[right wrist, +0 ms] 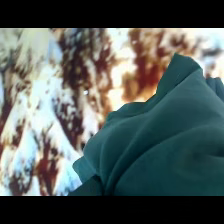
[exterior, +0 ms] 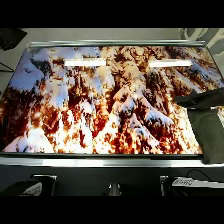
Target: Fold the shirts.
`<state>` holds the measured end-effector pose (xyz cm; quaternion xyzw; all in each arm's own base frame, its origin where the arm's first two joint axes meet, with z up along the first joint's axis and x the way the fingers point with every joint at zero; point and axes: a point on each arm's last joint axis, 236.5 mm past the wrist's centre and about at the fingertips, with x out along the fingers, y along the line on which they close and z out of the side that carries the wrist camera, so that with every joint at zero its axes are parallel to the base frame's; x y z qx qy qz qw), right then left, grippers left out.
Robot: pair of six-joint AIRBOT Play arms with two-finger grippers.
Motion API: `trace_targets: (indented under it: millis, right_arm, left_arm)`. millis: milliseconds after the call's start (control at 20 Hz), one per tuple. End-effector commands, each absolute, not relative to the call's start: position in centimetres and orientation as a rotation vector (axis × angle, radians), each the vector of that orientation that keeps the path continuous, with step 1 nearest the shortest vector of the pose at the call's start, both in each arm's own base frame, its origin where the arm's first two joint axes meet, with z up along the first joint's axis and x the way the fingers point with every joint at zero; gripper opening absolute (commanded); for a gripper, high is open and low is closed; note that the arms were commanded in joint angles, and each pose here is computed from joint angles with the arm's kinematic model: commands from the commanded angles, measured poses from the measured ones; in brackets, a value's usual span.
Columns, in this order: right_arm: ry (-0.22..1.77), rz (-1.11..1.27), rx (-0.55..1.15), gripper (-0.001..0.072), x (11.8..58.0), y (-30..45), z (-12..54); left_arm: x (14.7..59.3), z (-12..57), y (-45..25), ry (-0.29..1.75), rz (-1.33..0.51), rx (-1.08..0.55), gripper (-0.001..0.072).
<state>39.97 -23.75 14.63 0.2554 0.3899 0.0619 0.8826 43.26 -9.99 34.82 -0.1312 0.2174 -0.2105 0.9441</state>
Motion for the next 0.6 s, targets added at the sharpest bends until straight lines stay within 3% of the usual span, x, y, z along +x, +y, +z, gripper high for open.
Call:
trace_targets:
  millis: [0, 250, 550]
  right_arm:
    - [0.785, 0.053, 0.47, 0.0025, 38.9, -26.6, 15.6]
    - [0.901, -0.106, 0.337, 0.0025, 35.7, -29.1, 15.1]
    - [1.371, -0.212, 0.434, 0.0024, 25.4, -27.4, 10.8]
  left_arm:
    - [43.0, 34.8, -11.3, 0.447, -0.458, -0.259, 0.0027]
    - [42.9, 34.9, -11.7, 0.445, -0.467, -0.254, 0.0027]
    - [42.9, 34.9, -11.6, 0.438, -0.471, -0.229, 0.0027]
